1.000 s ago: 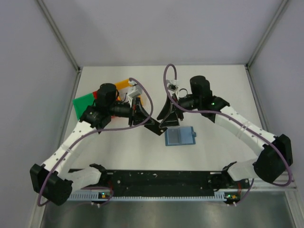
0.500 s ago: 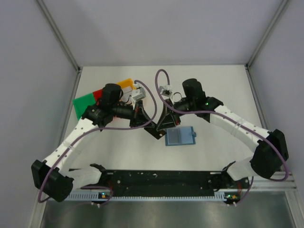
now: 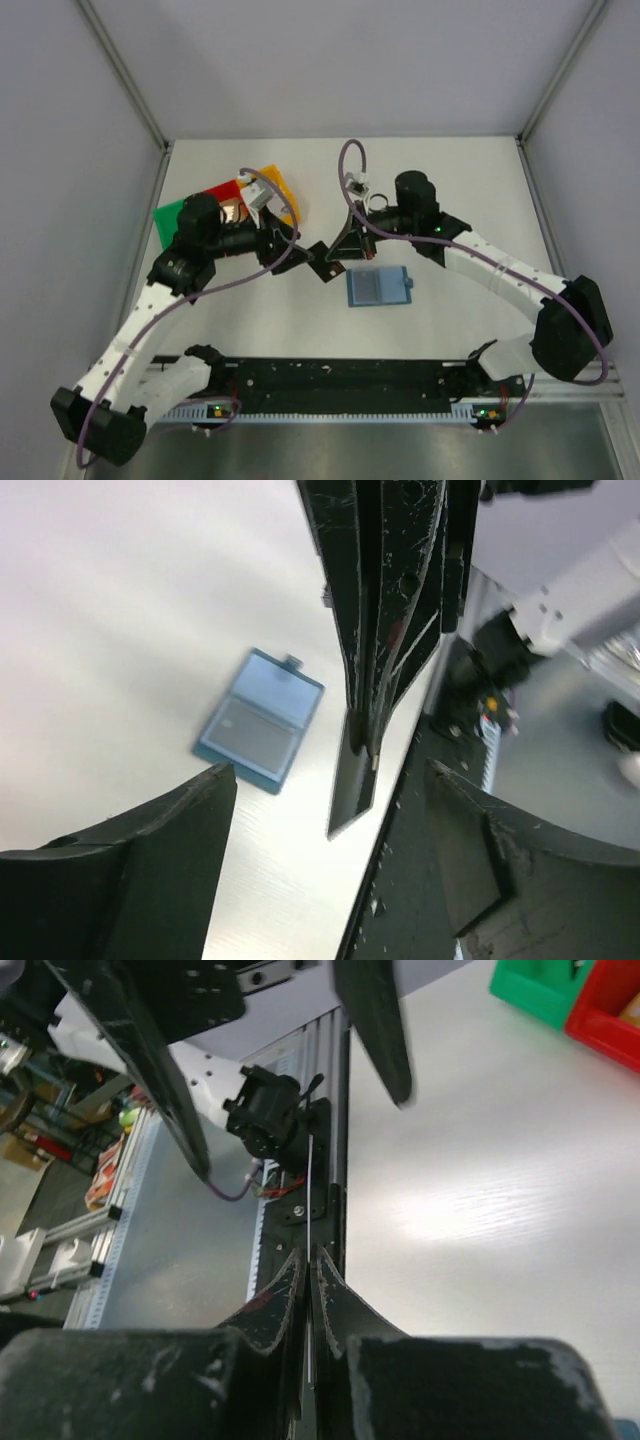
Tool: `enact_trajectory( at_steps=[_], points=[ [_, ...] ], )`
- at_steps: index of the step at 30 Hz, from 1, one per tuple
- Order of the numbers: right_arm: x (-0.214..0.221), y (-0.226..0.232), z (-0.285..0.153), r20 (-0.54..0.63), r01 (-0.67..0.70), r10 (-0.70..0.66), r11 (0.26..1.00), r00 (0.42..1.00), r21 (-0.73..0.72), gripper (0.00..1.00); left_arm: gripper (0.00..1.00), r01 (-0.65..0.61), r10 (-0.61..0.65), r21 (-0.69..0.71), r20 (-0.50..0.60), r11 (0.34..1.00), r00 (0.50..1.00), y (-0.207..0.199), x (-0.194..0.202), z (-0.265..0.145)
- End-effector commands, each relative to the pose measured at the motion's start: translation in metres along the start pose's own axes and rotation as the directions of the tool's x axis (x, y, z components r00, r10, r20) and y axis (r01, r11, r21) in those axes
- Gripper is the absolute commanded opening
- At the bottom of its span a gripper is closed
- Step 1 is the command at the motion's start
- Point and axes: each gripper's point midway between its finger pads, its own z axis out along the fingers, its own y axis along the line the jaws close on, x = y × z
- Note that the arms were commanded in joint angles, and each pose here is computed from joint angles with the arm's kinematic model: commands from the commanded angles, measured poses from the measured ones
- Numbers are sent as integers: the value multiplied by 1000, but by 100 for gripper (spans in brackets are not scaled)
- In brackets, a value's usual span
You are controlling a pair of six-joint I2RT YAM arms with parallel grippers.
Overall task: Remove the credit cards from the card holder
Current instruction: Place the credit card in the storage box.
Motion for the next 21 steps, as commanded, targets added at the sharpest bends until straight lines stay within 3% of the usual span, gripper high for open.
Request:
enact_trajectory(
  at_steps=[1,4,7,11,17,21],
  points=[
    [-67,6,-21,337,58,-84,995,938,87,0,81,0,89,-228,377,974,922,6,-54,-32],
    [-79,10,-30,474,17,-59,996,879,93,0,81,26,77,-183,534,983,842,-8,-68,-43],
    [-96,17,-44,625,-7,-44,997,780,80,0,81,63,21,-128,566,990,824,-12,-67,-42],
    [-106,29,-53,702,5,-43,998,710,56,0,77,148,-74,-75,601,986,796,-6,-63,-38],
    [-112,36,-57,744,4,-31,999,667,38,0,72,228,-174,-6,625,974,761,0,-60,-29],
    [-110,36,-52,738,3,-26,999,674,32,0,69,207,-199,57,600,977,775,-9,-61,-15]
  ],
)
